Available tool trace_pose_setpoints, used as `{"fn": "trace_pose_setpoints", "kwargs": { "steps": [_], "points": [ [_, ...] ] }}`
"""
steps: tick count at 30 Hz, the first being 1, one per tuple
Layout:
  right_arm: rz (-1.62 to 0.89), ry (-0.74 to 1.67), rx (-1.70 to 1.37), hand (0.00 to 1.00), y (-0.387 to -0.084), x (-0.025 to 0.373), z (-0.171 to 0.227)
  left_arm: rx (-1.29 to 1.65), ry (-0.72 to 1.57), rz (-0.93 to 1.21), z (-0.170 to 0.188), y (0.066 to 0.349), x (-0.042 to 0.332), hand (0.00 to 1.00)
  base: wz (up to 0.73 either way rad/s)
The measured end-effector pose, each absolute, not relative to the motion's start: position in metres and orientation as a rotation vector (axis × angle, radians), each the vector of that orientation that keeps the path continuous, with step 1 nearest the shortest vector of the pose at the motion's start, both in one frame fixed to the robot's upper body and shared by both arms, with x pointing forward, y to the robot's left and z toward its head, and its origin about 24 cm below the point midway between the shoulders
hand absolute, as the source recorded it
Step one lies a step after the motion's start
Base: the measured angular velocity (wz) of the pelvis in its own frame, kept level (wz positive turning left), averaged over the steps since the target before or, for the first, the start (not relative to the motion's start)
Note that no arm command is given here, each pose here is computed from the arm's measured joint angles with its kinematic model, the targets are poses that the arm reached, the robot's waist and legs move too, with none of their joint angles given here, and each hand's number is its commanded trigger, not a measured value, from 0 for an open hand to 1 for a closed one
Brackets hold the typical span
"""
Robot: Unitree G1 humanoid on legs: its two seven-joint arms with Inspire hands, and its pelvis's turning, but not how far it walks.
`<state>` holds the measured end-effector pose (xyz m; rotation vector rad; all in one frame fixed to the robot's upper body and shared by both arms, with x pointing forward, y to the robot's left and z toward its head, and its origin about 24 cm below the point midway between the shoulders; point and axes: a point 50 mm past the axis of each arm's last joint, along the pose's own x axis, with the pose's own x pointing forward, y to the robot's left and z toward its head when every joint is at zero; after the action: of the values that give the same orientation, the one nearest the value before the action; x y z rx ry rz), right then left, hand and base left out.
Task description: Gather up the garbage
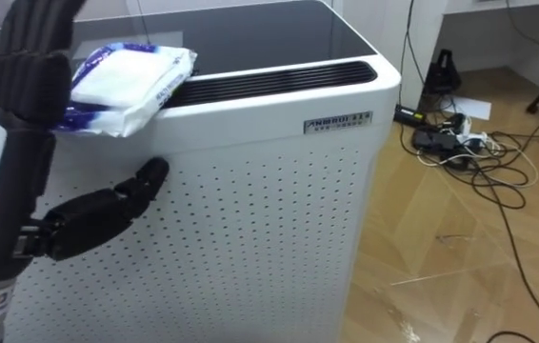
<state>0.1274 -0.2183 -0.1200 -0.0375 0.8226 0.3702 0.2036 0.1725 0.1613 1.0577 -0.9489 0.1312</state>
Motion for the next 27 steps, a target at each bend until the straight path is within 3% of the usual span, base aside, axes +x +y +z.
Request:
{"fn": "trace_pose_setpoints", "kwargs": {
  "steps": [7,27],
  "points": [
    [0.371,0.821,-0.073,1.00,-0.228,0.130,-0.116,1.222,-0.962,0.076,0.161,0.175,0.205,0.00,0.05],
    [0.369,0.831,-0.095,1.00,-0.235,0.130,-0.115,1.254,-0.937,0.039,0.163,0.178,0.203,0.00,0.00]
  ]
}}
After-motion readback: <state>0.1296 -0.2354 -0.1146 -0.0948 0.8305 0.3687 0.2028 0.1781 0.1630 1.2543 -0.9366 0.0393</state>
